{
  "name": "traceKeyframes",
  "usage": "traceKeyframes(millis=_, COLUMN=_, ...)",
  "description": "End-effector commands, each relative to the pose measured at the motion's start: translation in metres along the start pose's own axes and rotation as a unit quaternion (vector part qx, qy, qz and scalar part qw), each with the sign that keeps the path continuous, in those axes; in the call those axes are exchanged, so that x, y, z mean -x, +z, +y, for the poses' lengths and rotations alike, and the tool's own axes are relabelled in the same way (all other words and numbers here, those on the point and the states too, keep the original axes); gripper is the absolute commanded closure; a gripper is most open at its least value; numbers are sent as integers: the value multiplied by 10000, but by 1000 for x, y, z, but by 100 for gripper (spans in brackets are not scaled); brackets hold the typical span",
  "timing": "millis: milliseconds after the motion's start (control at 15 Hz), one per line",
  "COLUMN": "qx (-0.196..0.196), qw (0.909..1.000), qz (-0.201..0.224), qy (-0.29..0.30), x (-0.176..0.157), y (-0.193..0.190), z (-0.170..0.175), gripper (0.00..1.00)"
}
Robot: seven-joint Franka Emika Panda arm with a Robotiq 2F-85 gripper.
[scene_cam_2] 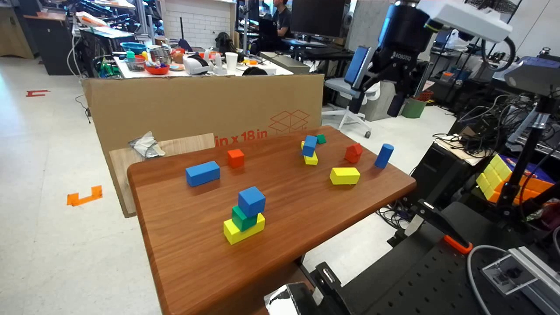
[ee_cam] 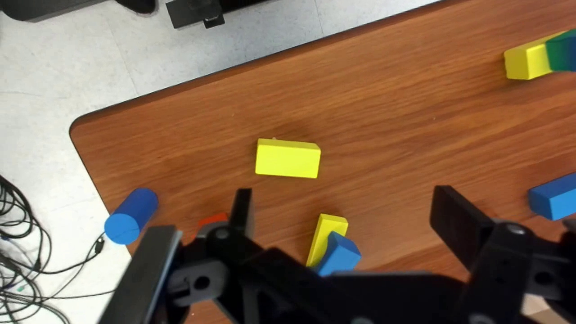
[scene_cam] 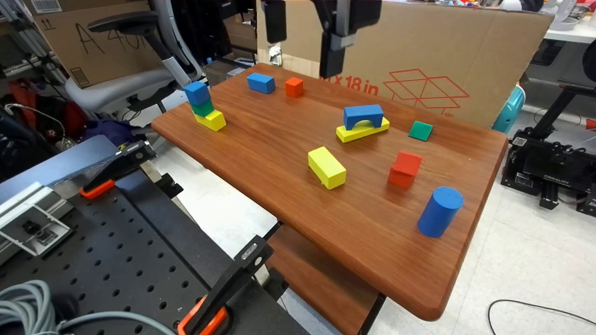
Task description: Move the yellow block away from you
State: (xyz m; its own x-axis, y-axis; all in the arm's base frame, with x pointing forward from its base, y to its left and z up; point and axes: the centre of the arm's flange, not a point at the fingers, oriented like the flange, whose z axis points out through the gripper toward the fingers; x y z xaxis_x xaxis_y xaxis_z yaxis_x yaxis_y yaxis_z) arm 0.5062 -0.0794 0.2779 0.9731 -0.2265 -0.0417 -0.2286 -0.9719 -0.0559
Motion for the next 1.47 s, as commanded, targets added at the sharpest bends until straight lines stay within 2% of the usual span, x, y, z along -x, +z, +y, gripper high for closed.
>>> traceKeyframes(millis=0, qx=77, qw=9991, qz=-26, qy=418, x=-34, y=23, z=11, gripper=0)
traceKeyframes(millis=400, qx=52, qw=9977, qz=-266, qy=629, x=-46, y=65, z=15, gripper=0)
traceKeyframes(millis=933, qx=206, qw=9986, qz=70, qy=476, x=-45, y=107, z=19, gripper=0)
traceKeyframes(millis=1400, qx=232, qw=9992, qz=-26, qy=339, x=-39, y=126, z=11, gripper=0)
